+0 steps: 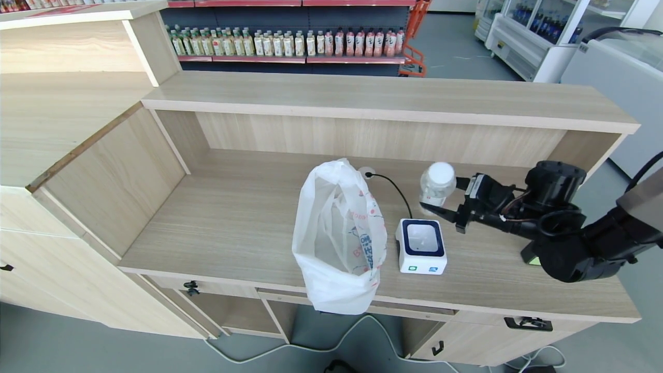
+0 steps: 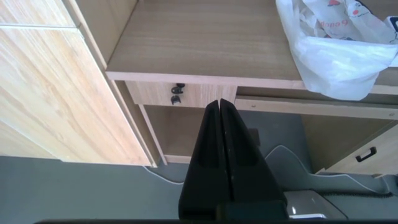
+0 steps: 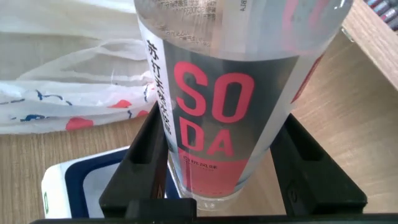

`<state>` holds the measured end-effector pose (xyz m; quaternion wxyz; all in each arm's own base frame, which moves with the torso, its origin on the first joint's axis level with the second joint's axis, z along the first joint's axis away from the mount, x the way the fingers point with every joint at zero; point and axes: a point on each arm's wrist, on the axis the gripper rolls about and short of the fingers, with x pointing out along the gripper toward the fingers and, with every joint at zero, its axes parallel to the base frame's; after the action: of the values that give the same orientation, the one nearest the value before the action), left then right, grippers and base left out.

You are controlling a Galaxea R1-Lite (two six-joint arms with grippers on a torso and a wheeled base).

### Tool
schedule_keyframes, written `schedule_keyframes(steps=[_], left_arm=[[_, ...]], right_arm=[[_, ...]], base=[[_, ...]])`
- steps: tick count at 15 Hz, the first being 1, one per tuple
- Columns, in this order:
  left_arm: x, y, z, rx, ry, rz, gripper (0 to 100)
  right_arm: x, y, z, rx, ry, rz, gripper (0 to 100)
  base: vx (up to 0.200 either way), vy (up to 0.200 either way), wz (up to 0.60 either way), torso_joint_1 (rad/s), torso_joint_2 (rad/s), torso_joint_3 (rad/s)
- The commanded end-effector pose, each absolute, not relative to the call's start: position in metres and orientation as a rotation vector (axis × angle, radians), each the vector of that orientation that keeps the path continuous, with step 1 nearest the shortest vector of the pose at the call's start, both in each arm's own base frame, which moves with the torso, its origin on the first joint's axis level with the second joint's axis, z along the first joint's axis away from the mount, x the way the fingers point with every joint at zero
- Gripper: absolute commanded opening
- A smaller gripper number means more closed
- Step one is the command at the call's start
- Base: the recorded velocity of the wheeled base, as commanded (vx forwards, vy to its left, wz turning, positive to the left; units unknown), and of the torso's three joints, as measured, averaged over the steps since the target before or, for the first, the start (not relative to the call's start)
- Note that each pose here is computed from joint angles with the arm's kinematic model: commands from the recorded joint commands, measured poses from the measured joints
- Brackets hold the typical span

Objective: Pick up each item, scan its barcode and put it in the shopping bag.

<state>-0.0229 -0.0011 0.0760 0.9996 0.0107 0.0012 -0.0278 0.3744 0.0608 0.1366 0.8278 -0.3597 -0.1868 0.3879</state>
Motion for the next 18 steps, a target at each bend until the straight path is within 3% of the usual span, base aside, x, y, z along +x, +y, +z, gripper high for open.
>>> schedule_keyframes(steps=[1,4,7,15,18], left_arm=[[-0.023,-0.001,0.076,0.023,0.002,-0.055,0],[-0.023,-0.001,0.076,0.021,0.002,-0.055,0],[-0.023,-0.001,0.076,0.024,0.002,-0.055,0],[-0.023,-0.001,0.076,0.024,0.002,-0.055,0],[-0.023,-0.001,0.076,0.021,0.002,-0.055,0]], right_arm=[[0.343,0.06,0.193,-0.58,-0.395,0.691,0],[0.303,0.08,0.225,-0.259,-0.285,0.565,0],[0.274,0.093,0.221,-0.093,-0.139,0.535,0],[0.292,0.129,0.189,0.044,0.066,0.6,0],[0.315,0.142,0.166,0.032,0.117,0.601,0]], base=[[0.0,0.0,0.0,0.0,0.0,0.0],[0.0,0.0,0.0,0.0,0.0,0.0],[0.0,0.067,0.0,0.001,0.0,-0.001],[0.0,0.2,0.0,-0.001,0.0,0.001],[0.0,0.0,0.0,0.0,0.0,0.0]])
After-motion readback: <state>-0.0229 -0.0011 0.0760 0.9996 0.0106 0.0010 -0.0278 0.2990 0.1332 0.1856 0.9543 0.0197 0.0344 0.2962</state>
